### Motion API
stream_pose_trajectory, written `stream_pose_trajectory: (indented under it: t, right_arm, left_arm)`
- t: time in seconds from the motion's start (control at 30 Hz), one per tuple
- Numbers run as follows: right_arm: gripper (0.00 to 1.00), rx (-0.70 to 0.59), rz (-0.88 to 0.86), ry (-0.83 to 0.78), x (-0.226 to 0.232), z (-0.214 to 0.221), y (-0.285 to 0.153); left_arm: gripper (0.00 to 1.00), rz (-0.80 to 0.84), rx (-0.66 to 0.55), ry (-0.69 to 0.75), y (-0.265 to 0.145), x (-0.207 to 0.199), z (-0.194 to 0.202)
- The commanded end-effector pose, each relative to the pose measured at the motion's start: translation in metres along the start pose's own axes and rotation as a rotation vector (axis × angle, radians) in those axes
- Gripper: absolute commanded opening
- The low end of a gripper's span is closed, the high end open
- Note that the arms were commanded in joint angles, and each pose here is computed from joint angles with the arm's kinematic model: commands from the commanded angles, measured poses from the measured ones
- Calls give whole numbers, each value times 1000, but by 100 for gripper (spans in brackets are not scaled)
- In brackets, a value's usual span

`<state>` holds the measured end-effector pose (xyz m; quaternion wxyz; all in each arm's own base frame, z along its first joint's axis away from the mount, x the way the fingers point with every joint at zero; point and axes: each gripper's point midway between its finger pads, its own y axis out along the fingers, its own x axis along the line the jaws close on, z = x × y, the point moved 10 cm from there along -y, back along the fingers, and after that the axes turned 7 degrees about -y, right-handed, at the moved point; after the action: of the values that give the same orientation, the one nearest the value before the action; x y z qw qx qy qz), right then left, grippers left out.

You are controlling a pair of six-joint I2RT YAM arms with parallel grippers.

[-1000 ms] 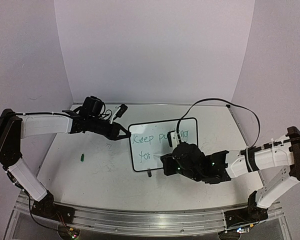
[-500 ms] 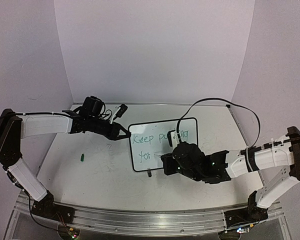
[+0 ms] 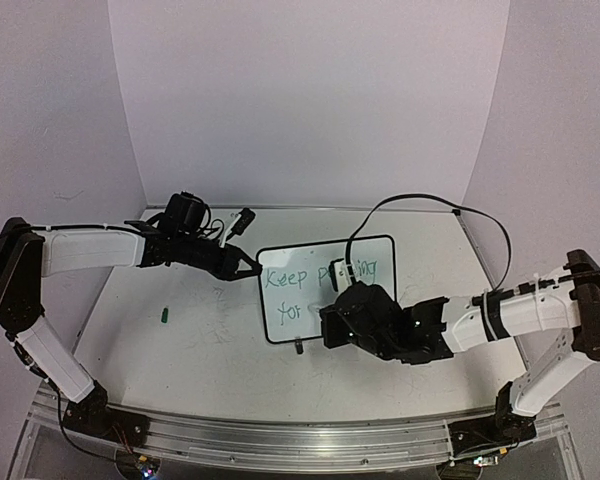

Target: Write a sentence on the whiteboard

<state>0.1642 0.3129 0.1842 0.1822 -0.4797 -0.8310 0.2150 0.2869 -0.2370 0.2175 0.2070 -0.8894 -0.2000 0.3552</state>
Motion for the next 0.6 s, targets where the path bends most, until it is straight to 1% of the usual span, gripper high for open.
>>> stream_pose_trajectory:
  t: [0.0, 0.2, 0.37, 0.57]
  right_arm:
    - [0, -54, -41, -4, 14, -19, 3]
    - [0, -55, -53, -9, 17, -19, 6]
    - [0, -51, -29, -10, 16, -17, 9]
    - [0, -12, 31, -11, 12, -10, 12]
  left_arm:
    - [0, -34, -49, 55, -9, -7, -15]
    - [0, -34, -49, 56, -9, -7, -15]
    - [0, -33, -48, 55, -8, -7, -15]
    - [0, -32, -46, 54, -8, -7, -14]
